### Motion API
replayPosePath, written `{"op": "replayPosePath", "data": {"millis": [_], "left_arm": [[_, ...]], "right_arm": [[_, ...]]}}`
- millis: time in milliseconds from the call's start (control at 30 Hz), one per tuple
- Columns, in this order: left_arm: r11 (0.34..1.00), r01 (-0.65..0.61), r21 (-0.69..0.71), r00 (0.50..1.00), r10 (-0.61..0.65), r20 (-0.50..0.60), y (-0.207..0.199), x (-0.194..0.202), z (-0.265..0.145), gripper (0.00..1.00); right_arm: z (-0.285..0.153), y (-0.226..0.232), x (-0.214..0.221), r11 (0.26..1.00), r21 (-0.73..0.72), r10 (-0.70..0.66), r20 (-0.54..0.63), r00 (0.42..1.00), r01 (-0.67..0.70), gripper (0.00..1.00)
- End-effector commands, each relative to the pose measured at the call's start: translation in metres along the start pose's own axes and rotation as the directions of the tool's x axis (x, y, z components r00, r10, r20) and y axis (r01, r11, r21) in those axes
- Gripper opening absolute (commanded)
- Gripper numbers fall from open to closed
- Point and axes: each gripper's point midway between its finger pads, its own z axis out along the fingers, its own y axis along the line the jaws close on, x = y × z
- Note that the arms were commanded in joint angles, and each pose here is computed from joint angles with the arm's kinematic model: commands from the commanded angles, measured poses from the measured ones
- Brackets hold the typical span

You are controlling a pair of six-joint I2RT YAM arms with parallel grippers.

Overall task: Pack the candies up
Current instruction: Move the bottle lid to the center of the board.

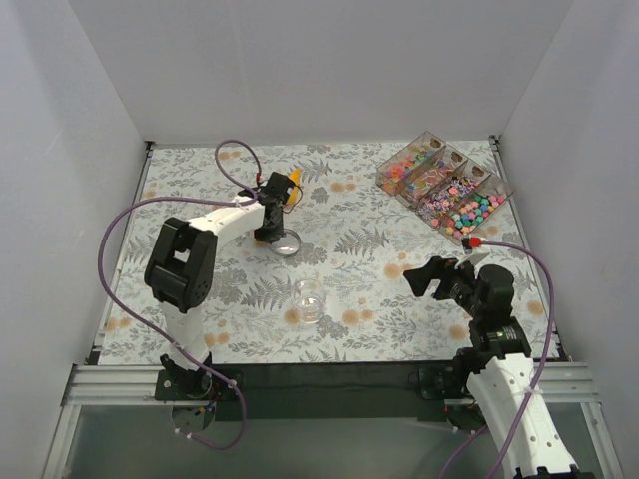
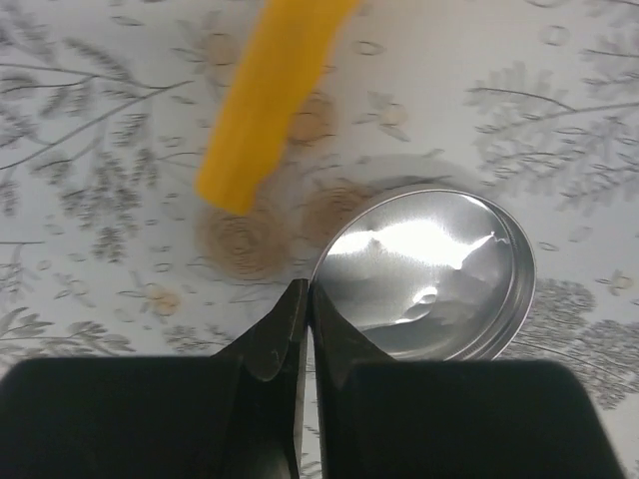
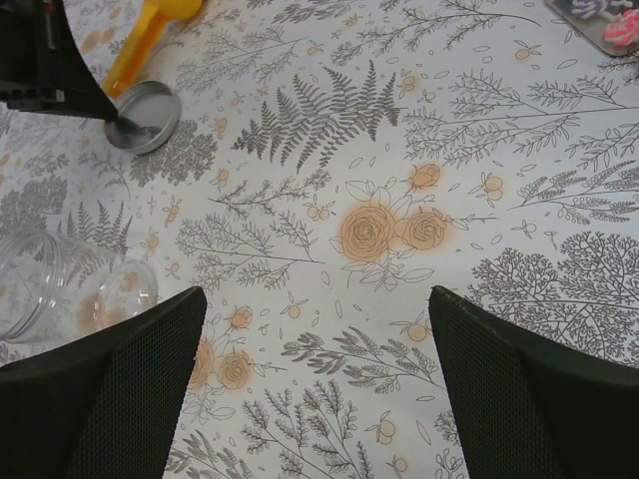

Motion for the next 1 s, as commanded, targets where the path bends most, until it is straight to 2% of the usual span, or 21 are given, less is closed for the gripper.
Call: {"op": "replayPosePath", "data": {"millis": [0,233,400,433,533,600,633,667,700,767,800,867,933,967], "left_arm": [[0.997,0.066,-0.029,0.996,-0.064,0.064,0.04,-0.01,-0.015,0.0],[0.995,0.097,-0.005,0.992,-0.097,0.082,0.051,-0.007,-0.022,0.11],[0.993,0.113,-0.014,0.991,-0.112,0.078,0.062,0.005,-0.025,0.13],[0.993,0.114,-0.016,0.991,-0.113,0.078,0.066,0.01,-0.027,0.14],[0.991,0.129,-0.024,0.987,-0.126,0.097,0.073,0.01,-0.033,0.24],[0.989,0.148,-0.009,0.98,-0.145,0.139,0.077,0.005,-0.047,0.29],[0.987,0.158,0.004,0.974,-0.156,0.165,0.078,0.001,-0.053,0.36],[0.985,0.171,0.018,0.965,-0.171,0.2,0.081,-0.002,-0.065,0.4],[0.984,0.178,0.03,0.958,-0.18,0.224,0.083,-0.004,-0.071,0.45],[0.979,0.191,0.068,0.939,-0.202,0.279,0.083,-0.011,-0.083,0.53],[0.976,0.197,0.088,0.927,-0.215,0.308,0.086,-0.009,-0.092,0.54],[0.972,0.207,0.111,0.904,-0.233,0.358,0.089,-0.011,-0.1,0.57],[0.968,0.224,0.111,0.88,-0.249,0.404,0.097,-0.007,-0.105,0.57],[0.967,0.228,0.113,0.874,-0.255,0.413,0.099,-0.005,-0.106,0.57]], "right_arm": [[0.0,0.003,-0.012,1.0,-0.002,-0.026,0.024,0.999,0.026,0.98],[0.0,-0.006,-0.032,0.996,0.081,-0.026,0.055,0.998,0.022,0.98],[-0.006,-0.017,-0.069,0.977,0.213,-0.039,0.099,0.994,0.017,0.98],[-0.003,-0.023,-0.068,0.97,0.242,-0.034,0.067,0.997,0.017,0.98],[0.0,-0.037,-0.088,0.936,0.351,-0.019,0.067,0.998,-0.006,0.98],[0.002,-0.047,-0.1,0.913,0.407,-0.043,0.062,0.997,0.014,0.98],[0.008,-0.049,-0.107,0.907,0.414,-0.091,0.016,0.996,0.077,0.98],[0.009,-0.056,-0.114,0.885,0.459,-0.091,0.011,0.996,0.076,0.98],[0.016,-0.066,-0.107,0.866,0.493,-0.068,-0.047,0.997,0.082,0.98],[0.02,-0.072,-0.131,0.836,0.541,-0.088,-0.036,0.996,0.093,0.98],[0.03,-0.083,-0.126,0.813,0.573,-0.071,-0.084,0.994,0.107,0.98],[0.037,-0.091,-0.147,0.775,0.623,-0.083,-0.067,0.994,0.107,0.99],[0.056,-0.11,-0.142,0.746,0.657,-0.044,-0.116,0.992,0.11,0.98],[0.068,-0.119,-0.146,0.733,0.675,-0.005,-0.114,0.993,0.081,0.93]]}}
